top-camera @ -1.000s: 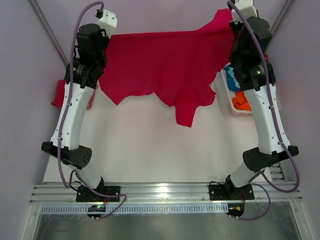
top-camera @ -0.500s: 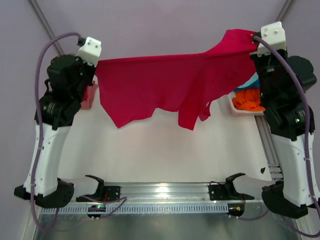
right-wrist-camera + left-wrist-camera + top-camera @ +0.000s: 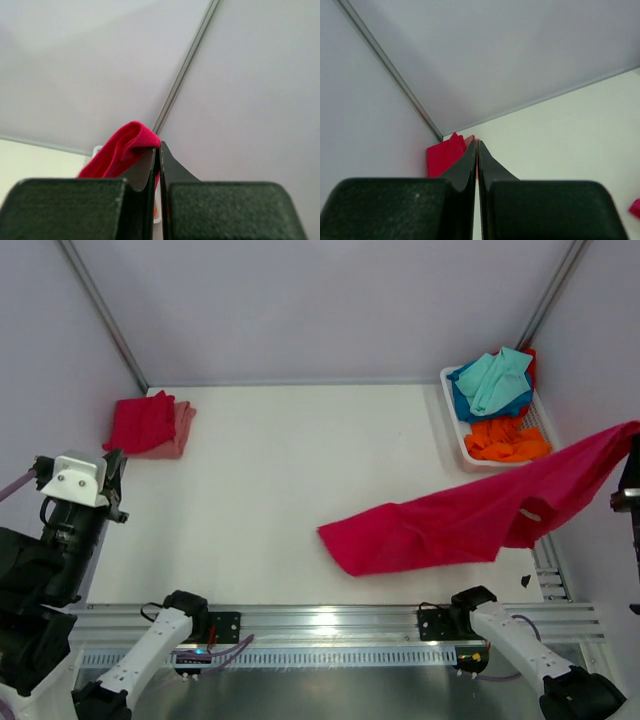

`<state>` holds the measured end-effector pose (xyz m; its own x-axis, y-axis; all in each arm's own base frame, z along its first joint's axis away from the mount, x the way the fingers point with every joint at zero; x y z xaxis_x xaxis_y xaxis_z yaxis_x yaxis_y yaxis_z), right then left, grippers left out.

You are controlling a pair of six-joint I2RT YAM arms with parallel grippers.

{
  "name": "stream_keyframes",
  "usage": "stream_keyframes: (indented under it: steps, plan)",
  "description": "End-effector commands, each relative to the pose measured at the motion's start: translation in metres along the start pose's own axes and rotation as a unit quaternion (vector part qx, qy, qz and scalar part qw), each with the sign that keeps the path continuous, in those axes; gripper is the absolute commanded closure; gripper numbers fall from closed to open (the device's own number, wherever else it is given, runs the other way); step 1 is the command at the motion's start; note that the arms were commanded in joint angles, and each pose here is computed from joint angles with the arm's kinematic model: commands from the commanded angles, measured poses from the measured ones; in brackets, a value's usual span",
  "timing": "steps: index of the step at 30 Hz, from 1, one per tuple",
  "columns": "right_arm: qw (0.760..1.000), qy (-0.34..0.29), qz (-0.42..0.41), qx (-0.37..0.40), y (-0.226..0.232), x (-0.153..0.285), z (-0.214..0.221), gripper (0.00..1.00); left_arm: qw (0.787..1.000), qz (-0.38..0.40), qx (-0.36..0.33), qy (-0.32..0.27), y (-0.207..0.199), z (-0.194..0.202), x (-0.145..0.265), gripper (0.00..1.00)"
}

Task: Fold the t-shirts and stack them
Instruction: Flatten out the tshirt

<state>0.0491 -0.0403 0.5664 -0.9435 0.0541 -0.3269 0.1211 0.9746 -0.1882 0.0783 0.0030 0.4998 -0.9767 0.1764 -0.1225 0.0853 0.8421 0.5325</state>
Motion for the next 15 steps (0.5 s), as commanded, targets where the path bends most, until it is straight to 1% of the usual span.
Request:
stream_keyframes:
  steps: [1,4,6,7,8,11,12,14,15]
  plan:
    - [0.999,-0.038,-0.02,-0.026,-0.006,0.022,-0.014,0.97,0.999,0.037,0.012,0.011,-0.013,0.01,0.008,1.0]
    - [1.0,-0.012,-0.018,-0.01,-0.002,0.018,0.0,0.97,0.999,0.036,0.004,0.021,-0.017,0.018,0.009,1.0]
    - [1.0,-0.004,-0.03,-0.005,0.004,0.014,0.007,0.97,0.998,0.05,-0.001,0.03,-0.023,0.025,0.0,1.0]
    - [0.999,0.008,-0.038,-0.009,0.009,0.009,0.013,0.97,0.998,0.061,-0.003,0.031,-0.027,0.027,-0.004,0.97]
    - [0.999,0.015,-0.042,-0.01,0.011,0.006,0.015,0.97,0.996,0.09,-0.003,0.026,-0.034,0.028,-0.011,0.92]
    - [0.998,0.031,-0.052,-0.009,0.018,-0.003,0.021,0.97,0.988,0.151,0.003,0.032,-0.054,0.038,-0.025,0.63]
    - [0.998,0.033,-0.056,-0.008,0.02,-0.005,0.021,0.97,0.981,0.19,0.011,0.026,-0.064,0.039,-0.032,0.46]
    - [0.998,0.034,-0.055,-0.007,0.021,-0.009,0.02,0.97,0.972,0.231,0.037,0.033,-0.08,0.045,-0.043,0.26]
    - [0.998,0.036,-0.056,-0.005,0.021,-0.011,0.02,0.97,0.963,0.262,0.047,0.031,-0.089,0.047,-0.052,0.19]
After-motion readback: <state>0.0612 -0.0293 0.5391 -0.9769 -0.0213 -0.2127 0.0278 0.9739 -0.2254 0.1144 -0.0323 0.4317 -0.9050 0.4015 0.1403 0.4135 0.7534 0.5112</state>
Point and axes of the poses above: each gripper's point midway between its finger pads, its own x axis back along the fingers, its own y axis along the line the jaws close on, z = x × y, the point moved 8 cm from there along x, back along the fingers, and after that the axes turned 13 degrees about -x, right-handed, at the moved point
